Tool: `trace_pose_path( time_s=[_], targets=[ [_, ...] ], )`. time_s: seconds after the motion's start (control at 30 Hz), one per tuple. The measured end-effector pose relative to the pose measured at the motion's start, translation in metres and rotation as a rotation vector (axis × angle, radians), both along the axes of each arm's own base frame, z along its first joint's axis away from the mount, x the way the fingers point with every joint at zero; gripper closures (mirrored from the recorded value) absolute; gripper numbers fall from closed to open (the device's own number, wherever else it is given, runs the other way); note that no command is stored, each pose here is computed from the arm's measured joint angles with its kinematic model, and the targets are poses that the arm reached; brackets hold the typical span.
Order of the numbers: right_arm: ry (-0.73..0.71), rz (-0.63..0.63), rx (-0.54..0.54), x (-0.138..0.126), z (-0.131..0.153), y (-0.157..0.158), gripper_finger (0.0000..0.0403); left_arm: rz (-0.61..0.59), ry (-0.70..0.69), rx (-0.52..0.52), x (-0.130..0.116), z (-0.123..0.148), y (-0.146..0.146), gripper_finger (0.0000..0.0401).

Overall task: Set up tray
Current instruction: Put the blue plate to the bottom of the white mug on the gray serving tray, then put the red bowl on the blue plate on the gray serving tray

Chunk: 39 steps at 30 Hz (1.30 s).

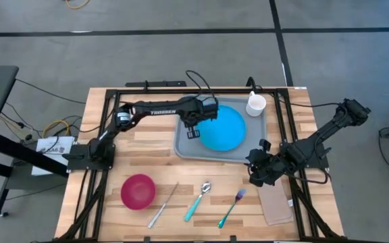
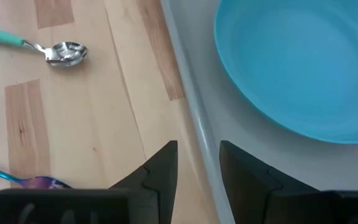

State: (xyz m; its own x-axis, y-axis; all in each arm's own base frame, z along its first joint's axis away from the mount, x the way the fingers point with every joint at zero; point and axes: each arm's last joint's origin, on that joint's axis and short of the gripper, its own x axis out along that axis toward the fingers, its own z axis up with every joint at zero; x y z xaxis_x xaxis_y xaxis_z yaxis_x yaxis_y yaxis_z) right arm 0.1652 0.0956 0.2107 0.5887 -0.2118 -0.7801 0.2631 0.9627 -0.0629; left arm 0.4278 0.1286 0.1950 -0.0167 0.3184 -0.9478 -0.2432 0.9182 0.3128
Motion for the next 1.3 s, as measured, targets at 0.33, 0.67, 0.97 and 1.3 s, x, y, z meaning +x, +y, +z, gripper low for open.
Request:
trace_pose_path(
  time_s=[0.33,0.67,0.97,1.3],
  targets=[
    [-0.004,-0.004,0.005,0.0,0.0,0.0,0.0289,0.012,-0.085,-0.157,-0.009,-0.04,0.025,0.0401],
    [-0.006,0.0,0.005,0.001,0.0,0.0,0.0289,-0.12,-0.376,-0.219,0.02,-0.033,0.018,0.0401],
    [-0.006,0.0,0.005,0.001,0.0,0.0,0.0289,-0.228,-0.407,-0.251,0.031,-0.032,-0.012,0.0401],
    [-0.01,-0.003,-0.002,0.001,0.0,0.0,0.0289,-0.167,-0.311,-0.121,0.02,0.002,-0.035,0.0401]
  ],
)
